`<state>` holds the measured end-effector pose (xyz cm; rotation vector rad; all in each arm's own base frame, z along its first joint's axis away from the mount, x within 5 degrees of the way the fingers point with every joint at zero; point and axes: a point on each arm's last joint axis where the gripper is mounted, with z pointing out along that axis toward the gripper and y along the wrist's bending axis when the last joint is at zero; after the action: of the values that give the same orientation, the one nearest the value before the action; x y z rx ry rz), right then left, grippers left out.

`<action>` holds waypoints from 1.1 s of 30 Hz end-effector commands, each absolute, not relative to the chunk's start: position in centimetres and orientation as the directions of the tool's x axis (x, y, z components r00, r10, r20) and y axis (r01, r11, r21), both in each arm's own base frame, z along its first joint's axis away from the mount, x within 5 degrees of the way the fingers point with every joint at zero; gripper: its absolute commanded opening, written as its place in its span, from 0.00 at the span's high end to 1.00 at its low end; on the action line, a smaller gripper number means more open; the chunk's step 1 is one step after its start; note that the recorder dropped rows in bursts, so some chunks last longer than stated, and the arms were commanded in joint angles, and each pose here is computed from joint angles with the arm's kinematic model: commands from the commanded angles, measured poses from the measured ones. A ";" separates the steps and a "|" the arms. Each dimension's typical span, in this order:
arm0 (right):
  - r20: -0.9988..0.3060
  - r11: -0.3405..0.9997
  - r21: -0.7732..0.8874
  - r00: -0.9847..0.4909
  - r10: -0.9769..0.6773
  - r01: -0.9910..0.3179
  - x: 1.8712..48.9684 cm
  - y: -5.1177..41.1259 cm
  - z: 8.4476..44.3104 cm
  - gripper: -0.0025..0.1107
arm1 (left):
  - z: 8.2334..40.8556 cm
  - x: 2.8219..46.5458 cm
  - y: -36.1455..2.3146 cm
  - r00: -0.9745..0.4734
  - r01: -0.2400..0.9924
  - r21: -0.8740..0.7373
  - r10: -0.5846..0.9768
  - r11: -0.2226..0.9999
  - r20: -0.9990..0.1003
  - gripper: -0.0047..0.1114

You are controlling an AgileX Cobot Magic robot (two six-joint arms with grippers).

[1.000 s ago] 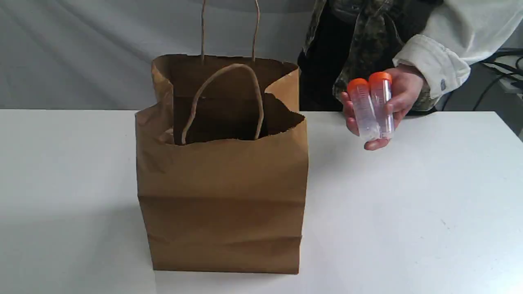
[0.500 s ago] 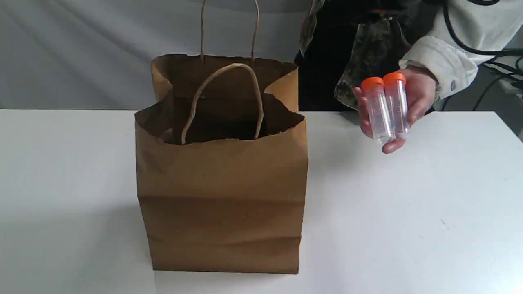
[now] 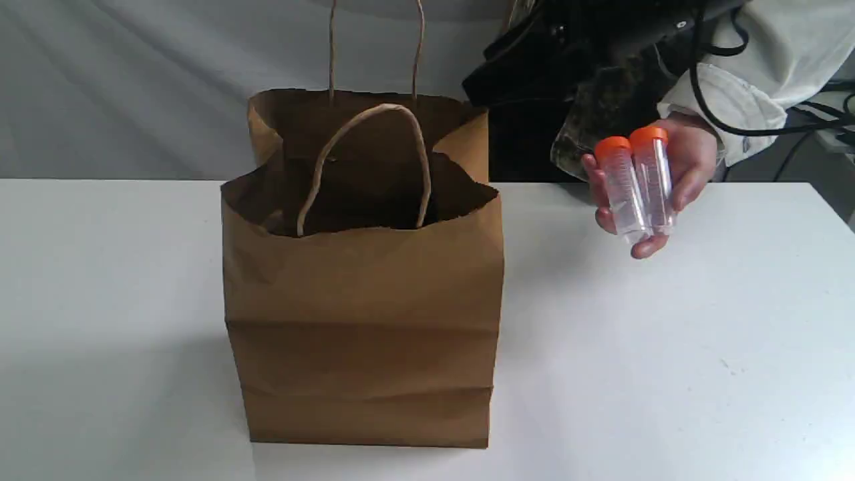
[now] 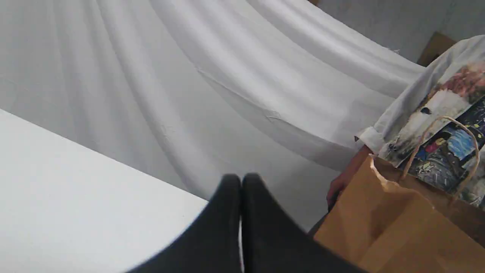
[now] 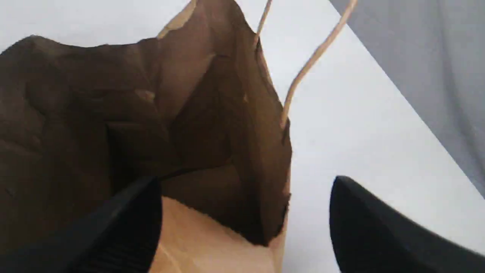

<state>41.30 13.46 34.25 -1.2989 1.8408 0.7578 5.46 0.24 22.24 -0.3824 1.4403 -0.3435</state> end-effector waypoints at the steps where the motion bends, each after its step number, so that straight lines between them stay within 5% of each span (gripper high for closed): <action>1: -0.846 0.271 0.033 -0.171 -0.506 -0.962 41.4 14.2 33.8 0.42 | 22.4 5.4 0.3 0.110 0.002 -0.459 -0.457 0.888 -0.883 0.96; 16: -0.836 0.319 0.015 -0.187 -0.516 -0.948 44.1 15.7 30.9 0.43 | 22.4 5.4 0.3 0.110 0.002 -0.459 -0.457 0.888 -0.883 0.96; 23: -0.845 0.308 0.106 -0.249 -0.473 -0.946 44.4 16.1 32.3 0.70 | 22.4 5.4 0.3 0.110 0.002 -0.459 -0.457 0.888 -0.883 0.96; 26: -0.859 0.298 0.118 -0.248 -0.448 -0.947 44.2 16.1 32.9 0.63 | 22.4 5.4 0.3 0.110 0.002 -0.459 -0.457 0.888 -0.883 0.96; 29: -0.862 0.278 0.056 -0.187 -0.470 -0.959 44.0 15.9 33.4 0.45 | 22.4 5.4 0.3 0.110 0.002 -0.459 -0.457 0.888 -0.883 0.96; 33: -0.866 0.294 -0.047 -0.108 -0.488 -0.955 44.7 16.0 33.3 0.41 | 22.4 5.4 0.3 0.110 0.002 -0.459 -0.457 0.888 -0.883 0.96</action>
<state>44.64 15.99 32.53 -1.3036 1.7795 0.7633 5.46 0.24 22.24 -0.3824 1.4403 -0.3435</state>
